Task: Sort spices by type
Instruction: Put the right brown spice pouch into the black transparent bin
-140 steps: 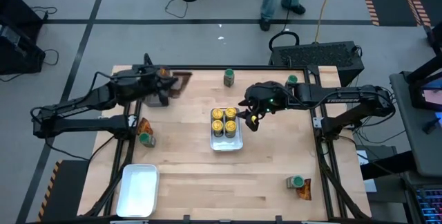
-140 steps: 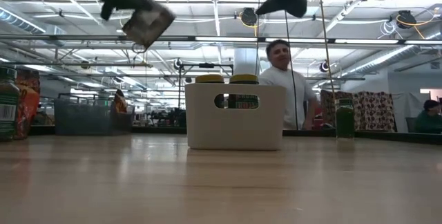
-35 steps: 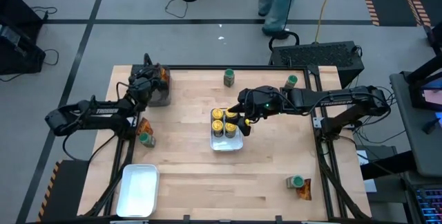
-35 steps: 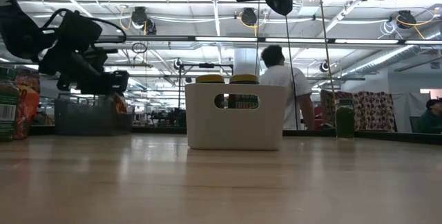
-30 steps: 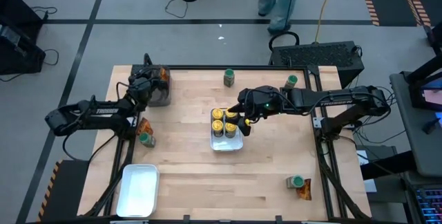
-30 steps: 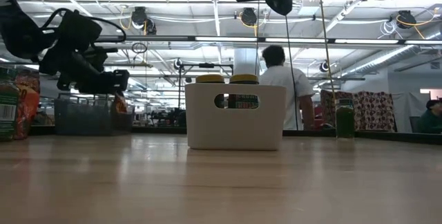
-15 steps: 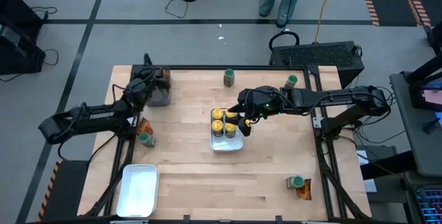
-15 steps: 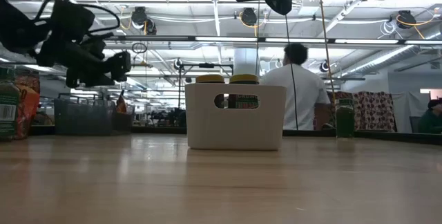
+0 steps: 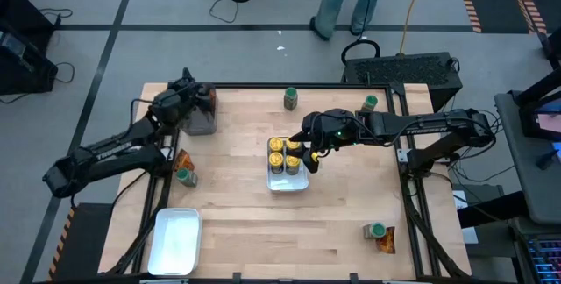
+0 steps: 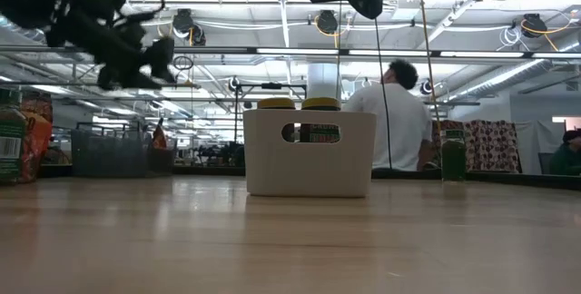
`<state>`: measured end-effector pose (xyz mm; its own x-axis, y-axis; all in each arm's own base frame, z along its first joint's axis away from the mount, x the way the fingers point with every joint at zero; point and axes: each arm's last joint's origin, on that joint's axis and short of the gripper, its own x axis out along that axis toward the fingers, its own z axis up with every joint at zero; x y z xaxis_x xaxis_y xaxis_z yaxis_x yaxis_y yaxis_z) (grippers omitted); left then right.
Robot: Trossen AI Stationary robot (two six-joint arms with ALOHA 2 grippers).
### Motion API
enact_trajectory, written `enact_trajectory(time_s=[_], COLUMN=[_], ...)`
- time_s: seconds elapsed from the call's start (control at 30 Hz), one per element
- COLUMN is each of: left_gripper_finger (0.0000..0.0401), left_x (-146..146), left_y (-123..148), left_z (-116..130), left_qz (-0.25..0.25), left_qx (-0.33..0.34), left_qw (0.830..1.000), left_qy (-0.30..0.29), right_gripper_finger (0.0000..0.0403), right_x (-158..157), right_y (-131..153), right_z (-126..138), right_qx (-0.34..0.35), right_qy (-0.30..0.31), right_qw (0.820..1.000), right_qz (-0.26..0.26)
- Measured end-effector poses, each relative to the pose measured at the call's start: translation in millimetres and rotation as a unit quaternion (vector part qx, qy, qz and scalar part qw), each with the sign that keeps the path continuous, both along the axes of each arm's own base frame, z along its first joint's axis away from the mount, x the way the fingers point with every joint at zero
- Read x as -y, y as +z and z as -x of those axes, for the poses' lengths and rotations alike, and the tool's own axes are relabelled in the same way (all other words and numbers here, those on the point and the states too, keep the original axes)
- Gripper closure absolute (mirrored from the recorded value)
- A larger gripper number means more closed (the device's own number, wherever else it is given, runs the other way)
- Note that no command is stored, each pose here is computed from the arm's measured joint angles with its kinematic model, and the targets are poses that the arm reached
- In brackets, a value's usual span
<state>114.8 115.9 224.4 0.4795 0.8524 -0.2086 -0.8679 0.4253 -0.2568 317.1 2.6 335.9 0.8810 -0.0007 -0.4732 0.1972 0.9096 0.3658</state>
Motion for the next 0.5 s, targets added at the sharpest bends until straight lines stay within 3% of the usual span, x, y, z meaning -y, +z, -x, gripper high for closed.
enact_trajectory(time_s=[0.27, 0.5], left_gripper_finger=[0.0196, 0.0196], left_x=[16.9, 45.2], left_y=[57.0, 66.7], left_z=[-15.2, -32.3], left_qz=[-0.025, -0.030], left_qx=[0.047, 0.060], left_qw=[0.992, 0.976], left_qy=[-0.119, -0.209], right_gripper_finger=[0.0186, 0.0186], right_x=[16.5, 25.1], right_y=[-2.4, -1.6], right_z=[1.7, 2.9], right_qx=[-0.013, -0.010], right_qy=[-0.057, -0.090], right_qw=[0.998, 0.995], right_qz=[-0.012, -0.050])
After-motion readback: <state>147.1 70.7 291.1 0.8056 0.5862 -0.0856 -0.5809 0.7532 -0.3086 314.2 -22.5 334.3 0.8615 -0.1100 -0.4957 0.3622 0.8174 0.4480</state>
